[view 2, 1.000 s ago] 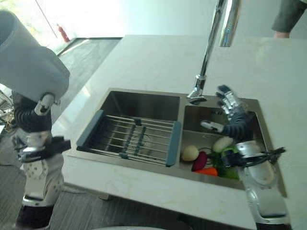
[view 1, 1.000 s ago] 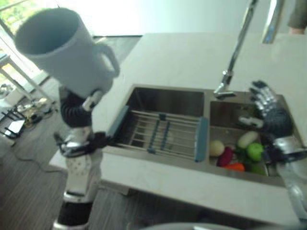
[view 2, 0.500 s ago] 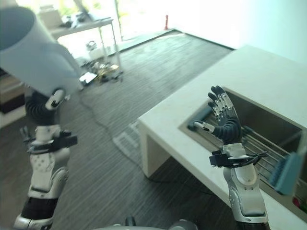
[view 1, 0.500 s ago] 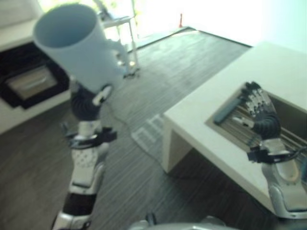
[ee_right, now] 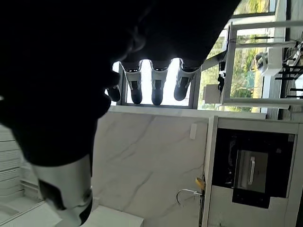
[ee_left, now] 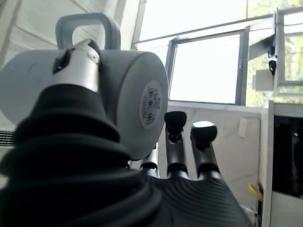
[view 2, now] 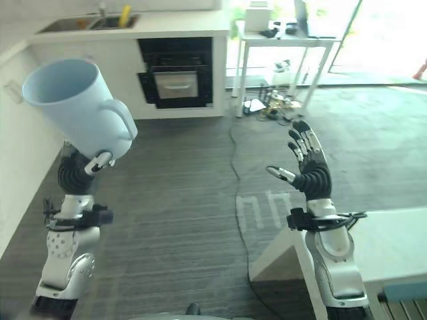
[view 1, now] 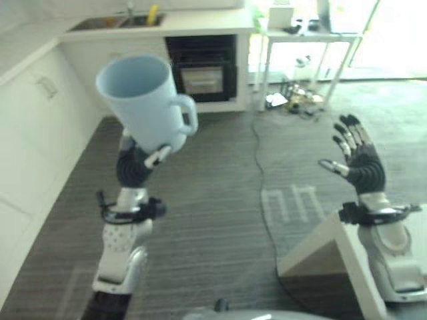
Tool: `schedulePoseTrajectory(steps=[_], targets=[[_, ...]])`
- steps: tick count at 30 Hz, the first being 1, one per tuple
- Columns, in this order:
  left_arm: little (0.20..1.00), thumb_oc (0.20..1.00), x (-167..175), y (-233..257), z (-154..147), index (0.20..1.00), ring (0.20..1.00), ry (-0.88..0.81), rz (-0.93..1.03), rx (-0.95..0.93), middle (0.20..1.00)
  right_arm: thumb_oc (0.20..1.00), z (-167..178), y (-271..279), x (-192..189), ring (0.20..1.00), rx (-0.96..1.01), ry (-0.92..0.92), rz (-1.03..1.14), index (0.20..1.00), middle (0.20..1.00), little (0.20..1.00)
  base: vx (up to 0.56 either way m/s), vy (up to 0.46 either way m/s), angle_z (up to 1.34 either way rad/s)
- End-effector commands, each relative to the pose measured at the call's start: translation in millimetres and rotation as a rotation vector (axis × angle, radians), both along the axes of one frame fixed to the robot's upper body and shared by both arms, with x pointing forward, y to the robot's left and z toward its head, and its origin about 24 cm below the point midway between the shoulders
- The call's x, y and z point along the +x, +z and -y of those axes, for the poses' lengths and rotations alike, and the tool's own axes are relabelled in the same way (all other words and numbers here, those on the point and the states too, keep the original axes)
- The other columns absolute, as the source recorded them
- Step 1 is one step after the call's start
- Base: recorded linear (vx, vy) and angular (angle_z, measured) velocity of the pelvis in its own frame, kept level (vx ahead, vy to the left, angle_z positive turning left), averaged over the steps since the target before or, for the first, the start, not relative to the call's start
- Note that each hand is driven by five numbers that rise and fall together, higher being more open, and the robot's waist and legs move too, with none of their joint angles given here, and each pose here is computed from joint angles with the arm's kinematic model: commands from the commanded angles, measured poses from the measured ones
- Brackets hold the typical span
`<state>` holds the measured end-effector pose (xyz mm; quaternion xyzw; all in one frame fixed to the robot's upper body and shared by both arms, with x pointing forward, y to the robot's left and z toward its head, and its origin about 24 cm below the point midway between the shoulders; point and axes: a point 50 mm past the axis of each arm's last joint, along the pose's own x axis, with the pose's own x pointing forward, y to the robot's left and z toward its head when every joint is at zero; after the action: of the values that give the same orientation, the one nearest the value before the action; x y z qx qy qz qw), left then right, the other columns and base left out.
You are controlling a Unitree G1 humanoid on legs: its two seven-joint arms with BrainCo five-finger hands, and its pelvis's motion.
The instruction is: Place the dishes in the dishwasher.
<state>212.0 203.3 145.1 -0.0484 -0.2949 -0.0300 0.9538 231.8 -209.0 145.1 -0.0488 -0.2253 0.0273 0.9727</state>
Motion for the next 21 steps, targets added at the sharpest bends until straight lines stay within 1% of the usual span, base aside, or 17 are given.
schedulePoseTrajectory(steps=[1,4,5,9,12,21], targets=[[0.2,0.2,5,35,1,0.2,0.2,-0.061,0.181,-0.02,0.2,1.0,11,14,-9,1.0,-0.037,-0.057,0.068,1.0,1.0,1.0,-0.08,0.022,0.44],[0.2,0.2,8,38,4,0.2,0.2,-0.073,0.198,-0.055,0.2,1.0,16,18,-7,1.0,-0.036,-0.07,0.091,1.0,1.0,1.0,-0.11,0.126,1.07],[0.2,0.2,8,40,-2,0.2,0.2,-0.074,0.208,-0.116,0.2,1.0,15,22,-7,1.0,-0.068,-0.058,0.117,1.0,1.0,1.0,-0.12,0.228,0.35],[0.2,0.2,15,40,1,0.2,0.2,-0.08,0.22,-0.143,0.2,1.0,13,24,-5,1.0,-0.061,-0.053,0.138,1.0,1.0,1.0,-0.06,0.151,-0.08],[0.2,0.2,17,40,3,0.2,0.2,-0.081,0.215,-0.124,0.2,1.0,14,23,-7,1.0,-0.058,-0.052,0.135,1.0,1.0,1.0,-0.01,0.117,0.02],[0.2,0.2,18,38,2,0.2,0.2,-0.1,0.194,-0.102,0.2,1.0,18,20,-11,1.0,-0.05,-0.067,0.117,1.0,1.0,1.0,-0.01,0.005,-0.04]])
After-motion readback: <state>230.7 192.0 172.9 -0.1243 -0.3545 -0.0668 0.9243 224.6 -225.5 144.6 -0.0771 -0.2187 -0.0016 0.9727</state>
